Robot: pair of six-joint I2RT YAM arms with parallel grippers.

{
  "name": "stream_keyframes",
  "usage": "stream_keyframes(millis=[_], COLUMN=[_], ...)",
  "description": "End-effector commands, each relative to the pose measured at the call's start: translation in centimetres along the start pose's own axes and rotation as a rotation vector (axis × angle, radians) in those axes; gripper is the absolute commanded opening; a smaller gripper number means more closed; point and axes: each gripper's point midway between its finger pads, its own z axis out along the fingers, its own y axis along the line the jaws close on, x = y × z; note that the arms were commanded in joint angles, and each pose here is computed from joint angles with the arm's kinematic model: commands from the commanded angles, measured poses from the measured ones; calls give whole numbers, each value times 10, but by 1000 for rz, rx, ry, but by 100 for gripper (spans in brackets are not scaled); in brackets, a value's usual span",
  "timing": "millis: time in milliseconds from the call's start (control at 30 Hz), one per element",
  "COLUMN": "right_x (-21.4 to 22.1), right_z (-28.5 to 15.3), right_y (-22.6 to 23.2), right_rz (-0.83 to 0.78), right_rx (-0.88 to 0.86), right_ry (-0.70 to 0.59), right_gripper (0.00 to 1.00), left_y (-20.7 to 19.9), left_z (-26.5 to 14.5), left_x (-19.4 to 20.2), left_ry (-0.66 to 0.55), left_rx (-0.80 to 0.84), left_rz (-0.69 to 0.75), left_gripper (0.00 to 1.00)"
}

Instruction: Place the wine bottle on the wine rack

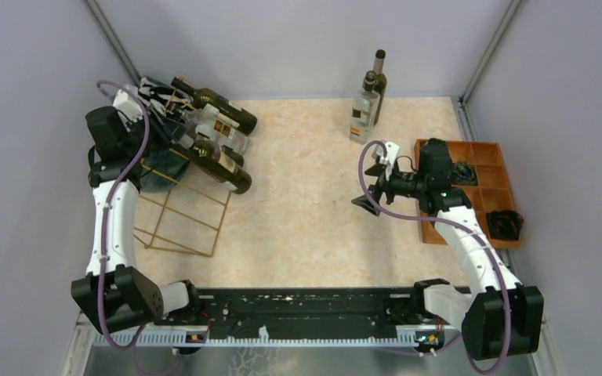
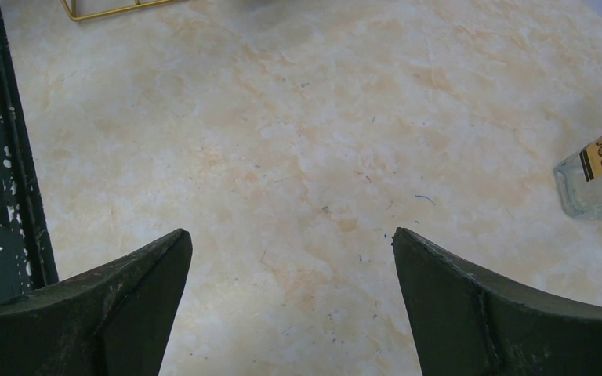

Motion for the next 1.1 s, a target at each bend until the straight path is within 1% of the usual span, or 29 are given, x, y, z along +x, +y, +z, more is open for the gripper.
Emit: stream_keyframes(millis=[0, 500, 1067], right_x=[-9, -7, -7], right_z=[0, 1, 2], right_y=[0, -1, -1], right_rz=[-29, -25, -24], right_rx=[-13, -15, -15], right_ry=[-35, -31, -30], right_gripper=[98, 98, 98], left_y=[-1, 13, 33], left_z=[-13, -6, 5], left_x=[-23, -20, -8], left_ry=[-100, -92, -53], left_rx=[-37, -82, -136], left_rz=[51, 63, 59], left_gripper=[0, 0, 0])
